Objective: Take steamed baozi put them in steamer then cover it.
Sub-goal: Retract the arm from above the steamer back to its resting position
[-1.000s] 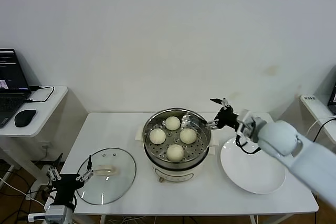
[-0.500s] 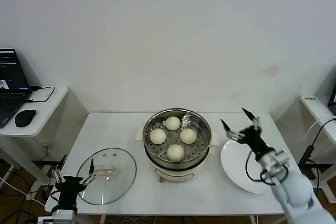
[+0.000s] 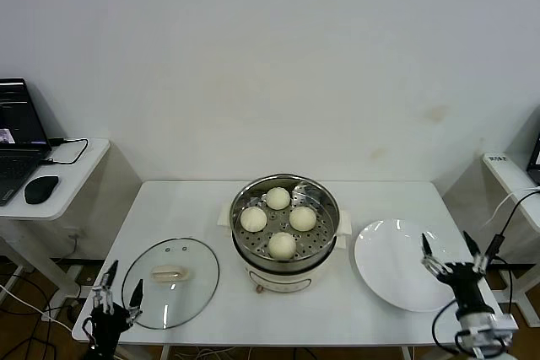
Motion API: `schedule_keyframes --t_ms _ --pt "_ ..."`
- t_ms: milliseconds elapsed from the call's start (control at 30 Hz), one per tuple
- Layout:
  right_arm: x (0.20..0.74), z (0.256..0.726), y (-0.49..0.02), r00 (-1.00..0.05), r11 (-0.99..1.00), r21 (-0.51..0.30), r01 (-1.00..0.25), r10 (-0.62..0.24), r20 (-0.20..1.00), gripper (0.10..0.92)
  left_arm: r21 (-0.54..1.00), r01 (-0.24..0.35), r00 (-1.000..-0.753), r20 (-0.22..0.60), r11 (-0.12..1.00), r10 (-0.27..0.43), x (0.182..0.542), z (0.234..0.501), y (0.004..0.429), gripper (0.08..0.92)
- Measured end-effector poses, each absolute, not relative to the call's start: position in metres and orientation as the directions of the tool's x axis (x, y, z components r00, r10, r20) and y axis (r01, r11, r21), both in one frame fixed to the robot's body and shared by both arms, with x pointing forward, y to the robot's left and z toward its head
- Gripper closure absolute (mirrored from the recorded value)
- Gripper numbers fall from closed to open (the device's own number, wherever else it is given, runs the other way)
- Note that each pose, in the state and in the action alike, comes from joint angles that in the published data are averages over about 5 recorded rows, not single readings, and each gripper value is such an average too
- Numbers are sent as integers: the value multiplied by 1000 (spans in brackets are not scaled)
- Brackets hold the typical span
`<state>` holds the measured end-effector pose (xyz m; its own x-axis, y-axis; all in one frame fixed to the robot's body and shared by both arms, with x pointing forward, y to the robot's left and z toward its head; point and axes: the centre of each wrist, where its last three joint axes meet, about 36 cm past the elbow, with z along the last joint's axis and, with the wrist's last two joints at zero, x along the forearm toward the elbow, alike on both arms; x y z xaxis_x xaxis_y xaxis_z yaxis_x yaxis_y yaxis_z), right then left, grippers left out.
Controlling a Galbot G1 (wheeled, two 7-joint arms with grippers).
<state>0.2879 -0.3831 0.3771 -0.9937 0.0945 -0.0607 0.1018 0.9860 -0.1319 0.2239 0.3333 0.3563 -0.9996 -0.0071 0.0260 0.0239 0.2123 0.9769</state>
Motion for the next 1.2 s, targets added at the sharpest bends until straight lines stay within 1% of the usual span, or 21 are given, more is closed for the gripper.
schedule_keyframes --t_ms 167,400,733,1000,1200 --pt "270 366 -385 -985 976 -138 170 166 -40 200 994 71 -997 67 82 43 226 345 332 177" --pt "252 358 -382 -976 965 -147 217 217 -14 200 993 115 -990 114 -3 82 242 326 329 177" --pt "239 352 -373 -969 958 -153 242 246 7 200 988 143 -984 149 -65 103 271 307 334 177" --pt "232 350 -371 -967 956 -156 250 256 17 200 983 164 -980 173 -84 102 290 290 338 177" --pt "229 347 -370 -964 953 -157 258 265 24 200 980 173 -979 182 -98 94 306 285 345 177"
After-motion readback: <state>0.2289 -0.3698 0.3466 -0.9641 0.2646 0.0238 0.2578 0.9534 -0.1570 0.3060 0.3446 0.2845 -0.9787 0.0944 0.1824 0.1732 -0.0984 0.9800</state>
